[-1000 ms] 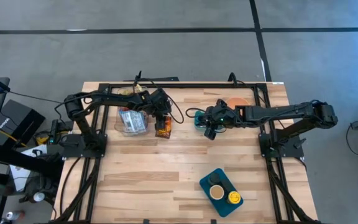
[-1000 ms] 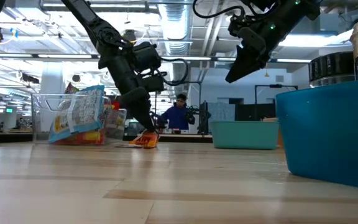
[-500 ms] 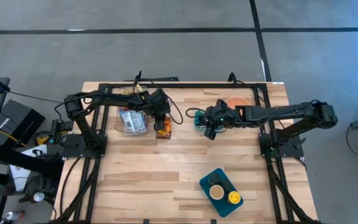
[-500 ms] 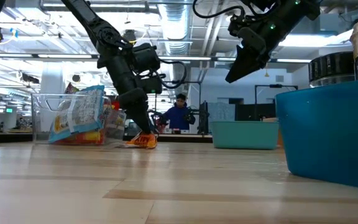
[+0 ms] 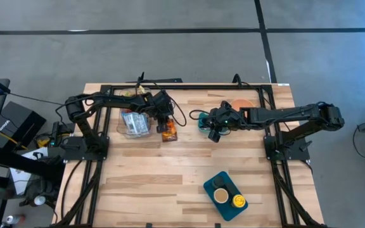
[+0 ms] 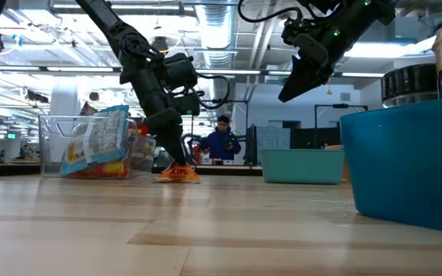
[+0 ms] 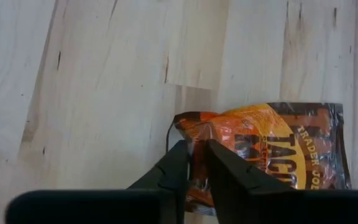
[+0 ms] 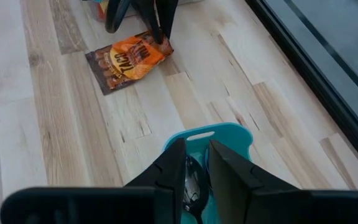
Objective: Pick & Place Food Item
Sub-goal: Put the orange seasoning pack into the blue bin
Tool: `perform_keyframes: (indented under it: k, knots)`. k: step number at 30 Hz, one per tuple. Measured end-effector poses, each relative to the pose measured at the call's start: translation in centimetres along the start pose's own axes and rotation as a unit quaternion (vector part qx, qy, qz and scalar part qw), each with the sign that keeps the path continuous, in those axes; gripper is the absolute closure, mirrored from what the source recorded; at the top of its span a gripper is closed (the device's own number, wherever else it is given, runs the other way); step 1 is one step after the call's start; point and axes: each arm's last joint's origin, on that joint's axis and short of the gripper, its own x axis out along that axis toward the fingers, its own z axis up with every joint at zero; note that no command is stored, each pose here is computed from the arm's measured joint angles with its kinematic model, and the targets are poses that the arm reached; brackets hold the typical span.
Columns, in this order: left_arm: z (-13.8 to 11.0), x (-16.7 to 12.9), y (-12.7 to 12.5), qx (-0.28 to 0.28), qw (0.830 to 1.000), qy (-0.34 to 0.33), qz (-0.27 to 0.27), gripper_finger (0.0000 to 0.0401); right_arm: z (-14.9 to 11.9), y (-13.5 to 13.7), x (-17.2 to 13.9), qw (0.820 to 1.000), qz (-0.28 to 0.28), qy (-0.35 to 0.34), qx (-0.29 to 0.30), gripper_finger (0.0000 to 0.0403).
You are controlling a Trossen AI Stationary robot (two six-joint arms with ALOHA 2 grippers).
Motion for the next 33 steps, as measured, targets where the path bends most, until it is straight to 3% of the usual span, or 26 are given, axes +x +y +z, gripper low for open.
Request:
perform_keyframes:
  k: [8, 24, 33]
  knots:
    - [0.0, 0.0, 0.0, 0.000, 1.000, -0.001, 0.000, 0.0397, 0.0, 0.0, 0.0, 1.000, 0.000, 0.000, 0.000, 0.0340]
    - [0.2, 0.0, 0.0, -0.003, 1.000, -0.008, 0.002, 0.0400, 0.0, 0.0, 0.0, 1.000, -0.002, 0.000, 0.000, 0.0340]
    - [1.4, -2.5, -0.5, -0.008, 0.998, -0.065, 0.013, 0.0400, 0.0, 0.0, 0.0, 1.000, -0.004, -0.001, 0.013, 0.0340]
